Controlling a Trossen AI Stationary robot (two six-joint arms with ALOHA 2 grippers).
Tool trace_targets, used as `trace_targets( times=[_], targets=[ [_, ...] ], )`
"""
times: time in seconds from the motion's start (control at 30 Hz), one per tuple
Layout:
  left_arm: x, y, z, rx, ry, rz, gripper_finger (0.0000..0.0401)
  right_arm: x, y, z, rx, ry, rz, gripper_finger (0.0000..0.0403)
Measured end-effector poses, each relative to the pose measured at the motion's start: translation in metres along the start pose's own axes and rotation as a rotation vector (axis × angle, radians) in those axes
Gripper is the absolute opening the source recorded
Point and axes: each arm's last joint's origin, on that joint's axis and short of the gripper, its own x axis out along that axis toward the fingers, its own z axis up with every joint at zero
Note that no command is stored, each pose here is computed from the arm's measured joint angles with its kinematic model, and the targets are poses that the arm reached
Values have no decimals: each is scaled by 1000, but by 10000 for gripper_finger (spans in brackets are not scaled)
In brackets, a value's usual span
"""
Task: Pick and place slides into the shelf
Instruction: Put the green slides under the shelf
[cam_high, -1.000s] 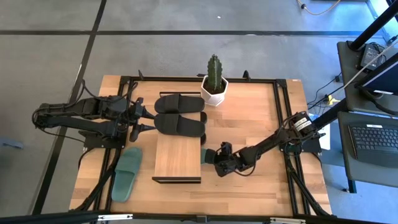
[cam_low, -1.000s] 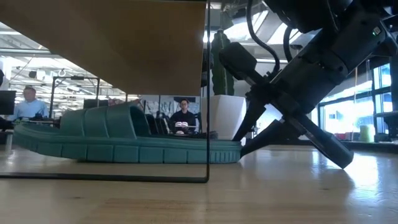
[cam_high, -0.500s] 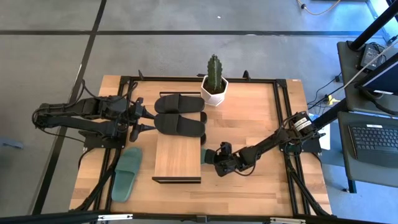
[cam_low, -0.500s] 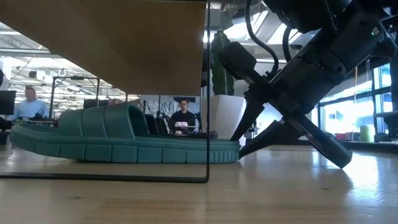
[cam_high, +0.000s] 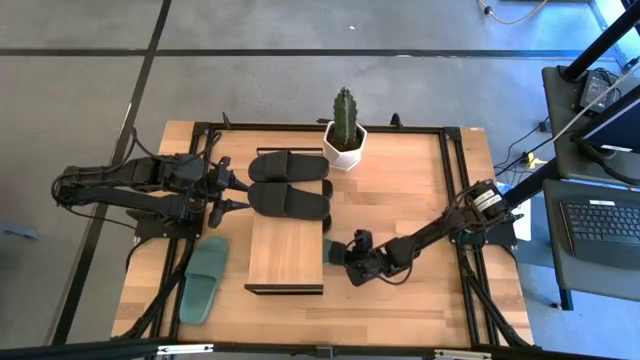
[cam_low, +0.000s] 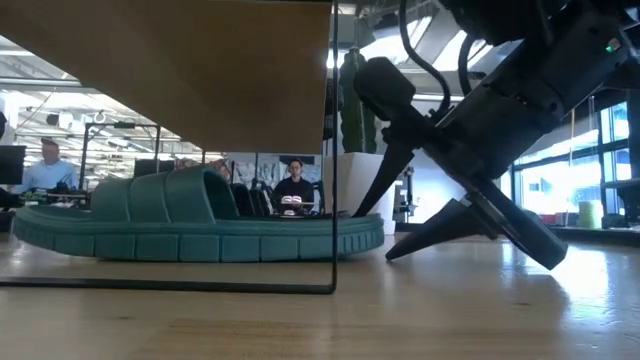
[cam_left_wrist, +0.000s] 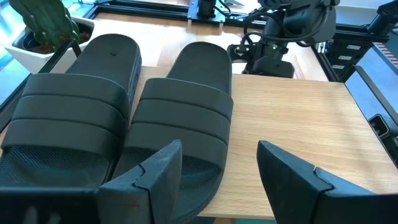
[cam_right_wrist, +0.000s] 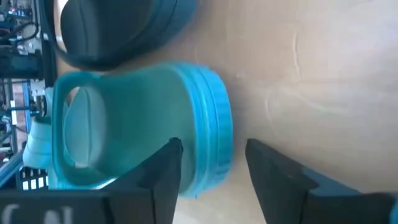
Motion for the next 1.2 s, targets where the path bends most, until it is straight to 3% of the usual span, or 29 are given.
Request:
trace_targets(
  times=[0.27, 0.43, 0.5, 0.63, 0.97, 1.07, 1.2],
  targets=[
    [0, 0, 0, 0, 0, 0, 199, -10, -3, -8, -15, -24, 25, 187],
    [0, 0, 0, 0, -1, 0, 199, -34, 9, -4, -115, -97, 71, 187],
    [0, 0, 0, -10, 0, 0, 199, -46, 14, -1, -206, -123, 77, 187],
    [0, 0, 0, -23, 0, 0, 199, -64, 23, 4, -539, -133, 78, 187],
    [0, 0, 0, -25, -4, -1, 199, -71, 31, -9, -1182, -120, 171, 187],
    [0, 0, 0, -26, -4, -1, 199, -74, 28, -15, -1311, -84, 217, 187],
    [0, 0, 0, -25, -4, -1, 199, -71, 17, -14, -1388, -94, 229, 187]
  ],
)
